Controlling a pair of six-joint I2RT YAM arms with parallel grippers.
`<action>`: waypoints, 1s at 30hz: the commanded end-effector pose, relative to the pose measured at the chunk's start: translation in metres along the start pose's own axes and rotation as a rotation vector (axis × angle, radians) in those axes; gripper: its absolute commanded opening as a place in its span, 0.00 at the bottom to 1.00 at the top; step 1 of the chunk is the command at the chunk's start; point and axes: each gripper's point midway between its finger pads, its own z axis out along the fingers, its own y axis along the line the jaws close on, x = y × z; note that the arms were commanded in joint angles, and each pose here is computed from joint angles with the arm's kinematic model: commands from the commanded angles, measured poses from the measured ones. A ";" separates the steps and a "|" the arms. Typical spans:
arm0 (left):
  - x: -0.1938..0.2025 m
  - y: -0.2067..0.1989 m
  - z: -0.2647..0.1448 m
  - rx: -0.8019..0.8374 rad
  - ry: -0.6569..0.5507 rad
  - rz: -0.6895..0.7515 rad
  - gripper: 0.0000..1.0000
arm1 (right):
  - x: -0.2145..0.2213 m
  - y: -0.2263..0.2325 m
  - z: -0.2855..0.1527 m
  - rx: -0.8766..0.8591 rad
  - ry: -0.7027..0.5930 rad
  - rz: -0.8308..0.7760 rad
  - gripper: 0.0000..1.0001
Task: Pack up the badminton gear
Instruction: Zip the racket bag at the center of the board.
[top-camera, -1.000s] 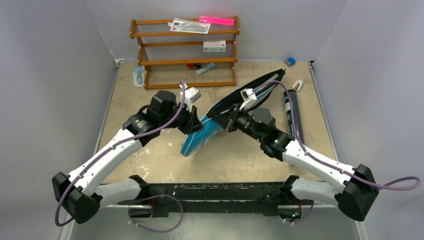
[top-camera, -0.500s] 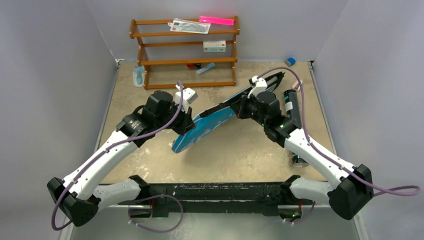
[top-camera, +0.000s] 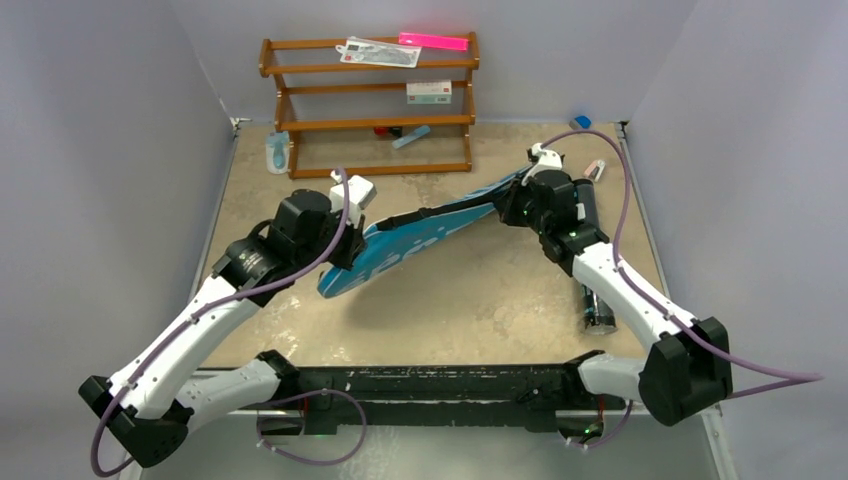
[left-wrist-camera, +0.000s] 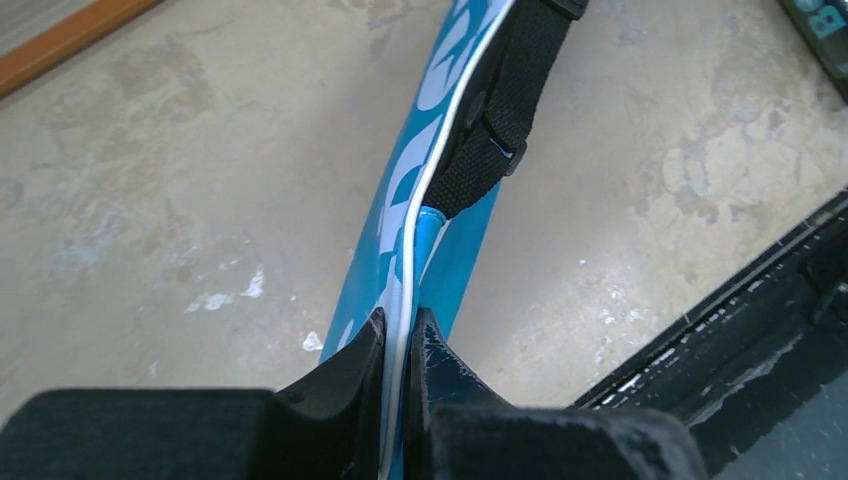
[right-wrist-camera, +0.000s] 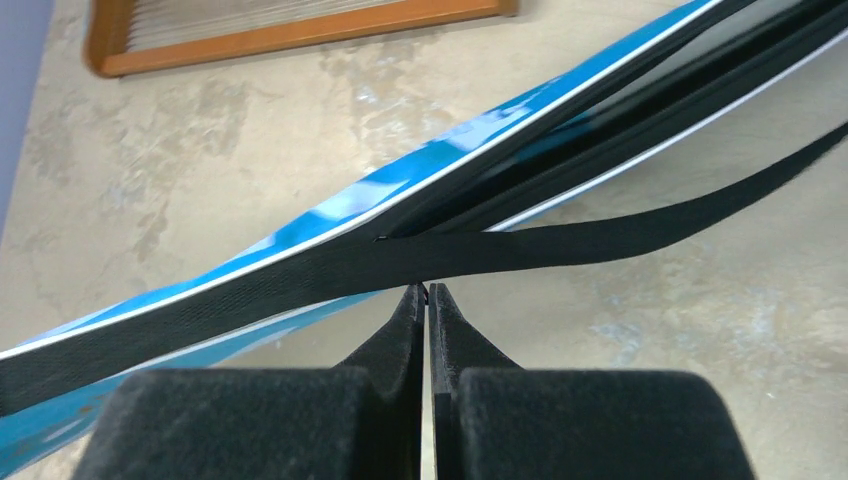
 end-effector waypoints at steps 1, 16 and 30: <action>-0.036 0.035 -0.034 -0.204 -0.154 -0.019 0.00 | -0.010 -0.042 0.004 0.146 -0.044 -0.001 0.00; -0.040 0.079 -0.079 -0.468 -0.228 -0.069 0.00 | -0.049 -0.117 0.011 0.436 -0.147 -0.019 0.00; -0.021 0.108 -0.095 -0.644 -0.206 -0.037 0.00 | -0.065 -0.167 0.030 0.491 -0.091 0.040 0.00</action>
